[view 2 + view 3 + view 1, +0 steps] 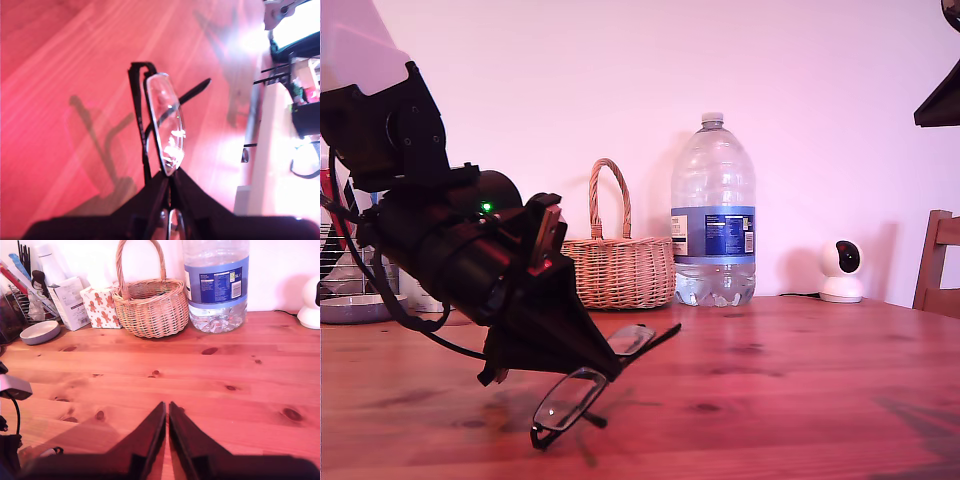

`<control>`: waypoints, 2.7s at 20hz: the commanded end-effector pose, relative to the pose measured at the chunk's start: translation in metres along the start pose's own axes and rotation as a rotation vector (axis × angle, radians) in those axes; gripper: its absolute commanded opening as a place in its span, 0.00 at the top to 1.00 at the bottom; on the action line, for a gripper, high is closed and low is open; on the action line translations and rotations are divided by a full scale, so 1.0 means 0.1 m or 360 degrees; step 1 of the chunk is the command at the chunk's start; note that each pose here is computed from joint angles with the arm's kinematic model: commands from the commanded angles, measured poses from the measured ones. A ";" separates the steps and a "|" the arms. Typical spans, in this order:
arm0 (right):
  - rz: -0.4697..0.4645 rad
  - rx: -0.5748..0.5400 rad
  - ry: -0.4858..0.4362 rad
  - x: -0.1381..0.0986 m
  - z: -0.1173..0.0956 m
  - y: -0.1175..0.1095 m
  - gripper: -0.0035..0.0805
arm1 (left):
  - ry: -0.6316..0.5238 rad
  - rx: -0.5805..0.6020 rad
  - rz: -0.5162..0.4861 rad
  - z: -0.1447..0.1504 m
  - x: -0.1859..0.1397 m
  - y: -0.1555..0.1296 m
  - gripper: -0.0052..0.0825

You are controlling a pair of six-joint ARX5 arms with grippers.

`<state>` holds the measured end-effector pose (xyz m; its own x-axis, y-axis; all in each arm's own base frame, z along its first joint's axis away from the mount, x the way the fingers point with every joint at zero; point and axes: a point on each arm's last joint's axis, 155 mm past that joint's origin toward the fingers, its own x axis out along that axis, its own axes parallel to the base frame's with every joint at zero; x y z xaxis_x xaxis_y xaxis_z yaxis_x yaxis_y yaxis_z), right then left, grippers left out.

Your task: Pick up the glasses and close them, then place them back on the table

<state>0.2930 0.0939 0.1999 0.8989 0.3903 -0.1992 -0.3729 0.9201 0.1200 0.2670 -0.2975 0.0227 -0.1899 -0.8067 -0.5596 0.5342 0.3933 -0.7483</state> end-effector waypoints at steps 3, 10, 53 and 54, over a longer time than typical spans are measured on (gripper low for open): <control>0.0040 0.0006 0.0003 0.01 -0.03 0.05 0.97 | 0.0013 -0.0006 0.0052 -0.01 0.02 0.07 0.96; 0.0045 0.0011 0.0004 0.01 -0.03 0.05 0.97 | 0.0026 0.0054 0.0163 0.00 0.09 0.14 0.82; 0.0058 0.0043 -0.0007 0.01 -0.02 0.07 0.97 | 0.0305 0.0239 0.0649 0.18 -0.15 0.22 0.59; 0.0058 0.0043 -0.0007 0.01 -0.02 0.07 0.97 | 0.0312 0.0249 0.0646 0.18 -0.13 0.21 0.59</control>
<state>0.2915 0.0987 0.2028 0.8900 0.4157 -0.1874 -0.3925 0.9075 0.1496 0.3013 -0.2831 0.0259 -0.0659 -0.5029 -0.8618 0.7020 0.5905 -0.3982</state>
